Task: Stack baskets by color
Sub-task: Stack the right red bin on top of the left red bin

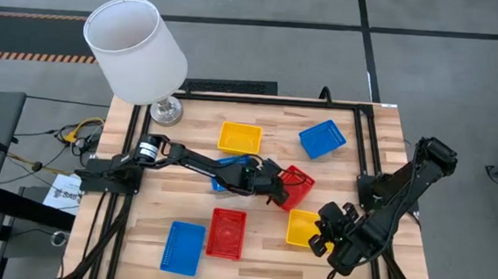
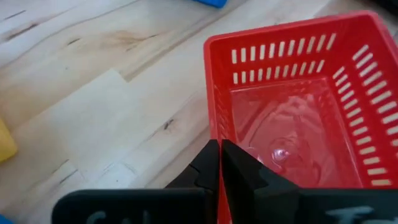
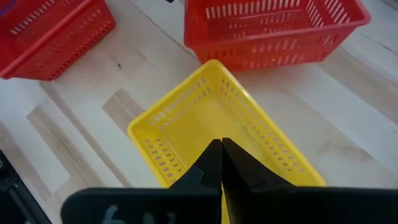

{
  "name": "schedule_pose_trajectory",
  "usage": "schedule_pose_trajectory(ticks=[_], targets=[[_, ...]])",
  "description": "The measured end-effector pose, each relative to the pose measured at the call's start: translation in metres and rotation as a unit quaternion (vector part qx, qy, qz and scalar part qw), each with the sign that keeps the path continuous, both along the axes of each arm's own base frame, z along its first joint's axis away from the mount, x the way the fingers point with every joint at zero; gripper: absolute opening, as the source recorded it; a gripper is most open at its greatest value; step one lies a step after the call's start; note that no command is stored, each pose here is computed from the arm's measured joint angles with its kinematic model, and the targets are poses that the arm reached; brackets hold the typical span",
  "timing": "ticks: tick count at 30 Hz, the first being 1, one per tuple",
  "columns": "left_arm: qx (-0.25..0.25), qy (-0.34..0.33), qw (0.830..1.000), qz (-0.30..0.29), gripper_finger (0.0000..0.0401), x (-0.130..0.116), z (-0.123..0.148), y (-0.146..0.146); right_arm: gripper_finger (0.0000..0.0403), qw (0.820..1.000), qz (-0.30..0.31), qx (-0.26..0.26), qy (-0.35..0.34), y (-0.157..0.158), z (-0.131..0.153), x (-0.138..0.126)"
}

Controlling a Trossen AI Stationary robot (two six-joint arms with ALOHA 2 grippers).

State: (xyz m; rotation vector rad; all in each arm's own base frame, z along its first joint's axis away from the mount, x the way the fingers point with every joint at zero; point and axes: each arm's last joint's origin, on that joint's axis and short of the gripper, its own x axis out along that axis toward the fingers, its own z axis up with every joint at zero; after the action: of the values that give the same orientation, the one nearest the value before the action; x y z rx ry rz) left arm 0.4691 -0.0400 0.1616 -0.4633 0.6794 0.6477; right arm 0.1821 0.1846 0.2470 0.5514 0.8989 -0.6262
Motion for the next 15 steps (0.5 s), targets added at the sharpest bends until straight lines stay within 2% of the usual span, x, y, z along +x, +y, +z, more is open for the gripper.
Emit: schedule_pose_trajectory(ticks=[4, 12, 15], targets=[[-0.014, 0.005, 1.0, -0.021, 0.0048, 0.0003, -0.0003, -0.0013, 0.0021, 1.0, 0.0, 0.0, 0.0, -0.0001, 0.0, 0.0], [-0.026, 0.001, 0.999, -0.034, 0.0182, 0.001, 0.0001, -0.0041, 0.0021, 1.0, 0.0, -0.001, 0.0, -0.0001, 0.0, 0.0], [-0.028, 0.001, 0.999, -0.035, 0.0219, 0.0011, 0.0001, -0.004, 0.0021, 1.0, 0.0, -0.001, 0.0, -0.0001, 0.0, 0.0]])
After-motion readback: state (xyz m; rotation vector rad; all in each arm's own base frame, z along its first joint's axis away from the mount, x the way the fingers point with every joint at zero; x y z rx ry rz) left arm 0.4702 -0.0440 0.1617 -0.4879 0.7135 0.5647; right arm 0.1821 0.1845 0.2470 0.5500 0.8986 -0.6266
